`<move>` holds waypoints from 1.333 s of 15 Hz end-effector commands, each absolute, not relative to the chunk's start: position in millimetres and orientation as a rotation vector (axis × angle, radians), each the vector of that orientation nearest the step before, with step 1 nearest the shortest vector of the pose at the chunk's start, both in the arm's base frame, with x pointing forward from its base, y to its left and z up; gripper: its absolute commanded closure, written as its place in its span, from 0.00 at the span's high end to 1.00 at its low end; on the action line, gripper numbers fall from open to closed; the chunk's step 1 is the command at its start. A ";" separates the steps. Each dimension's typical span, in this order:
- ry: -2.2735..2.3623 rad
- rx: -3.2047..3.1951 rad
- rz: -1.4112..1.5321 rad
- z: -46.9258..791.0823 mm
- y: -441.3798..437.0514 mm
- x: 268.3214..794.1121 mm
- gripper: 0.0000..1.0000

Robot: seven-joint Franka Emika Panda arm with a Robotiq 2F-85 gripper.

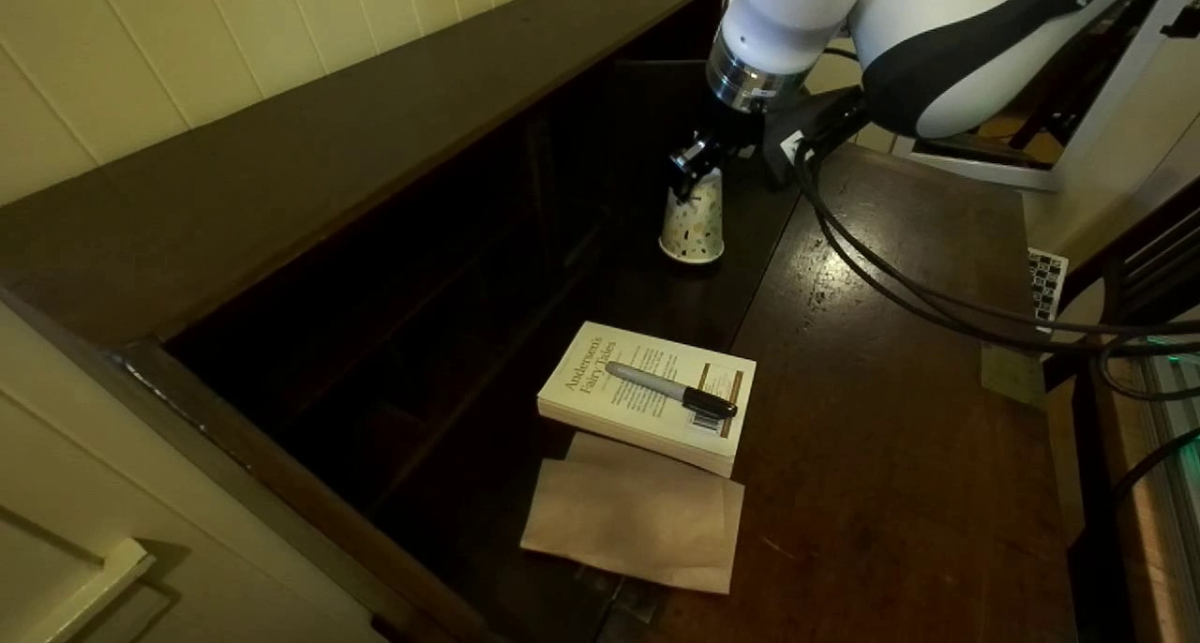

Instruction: Open the cabinet door, then out the cup inside and close the cabinet door

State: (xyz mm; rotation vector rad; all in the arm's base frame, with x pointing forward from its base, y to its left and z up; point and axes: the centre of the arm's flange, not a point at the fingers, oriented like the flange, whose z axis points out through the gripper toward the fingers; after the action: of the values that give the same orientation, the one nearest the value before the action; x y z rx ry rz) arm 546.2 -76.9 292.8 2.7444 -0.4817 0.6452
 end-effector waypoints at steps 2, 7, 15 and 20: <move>-0.441 2.737 0.703 308.0 -79.6 577.2 0.48; -0.423 2.736 0.747 310.3 -75.4 602.9 0.48; -0.393 2.740 0.804 298.2 -58.6 630.9 0.64; -0.388 2.740 0.818 298.6 -56.4 645.1 0.55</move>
State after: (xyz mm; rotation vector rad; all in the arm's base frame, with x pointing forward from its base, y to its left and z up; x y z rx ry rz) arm 628.4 -57.5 301.4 2.7378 -0.3889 0.7855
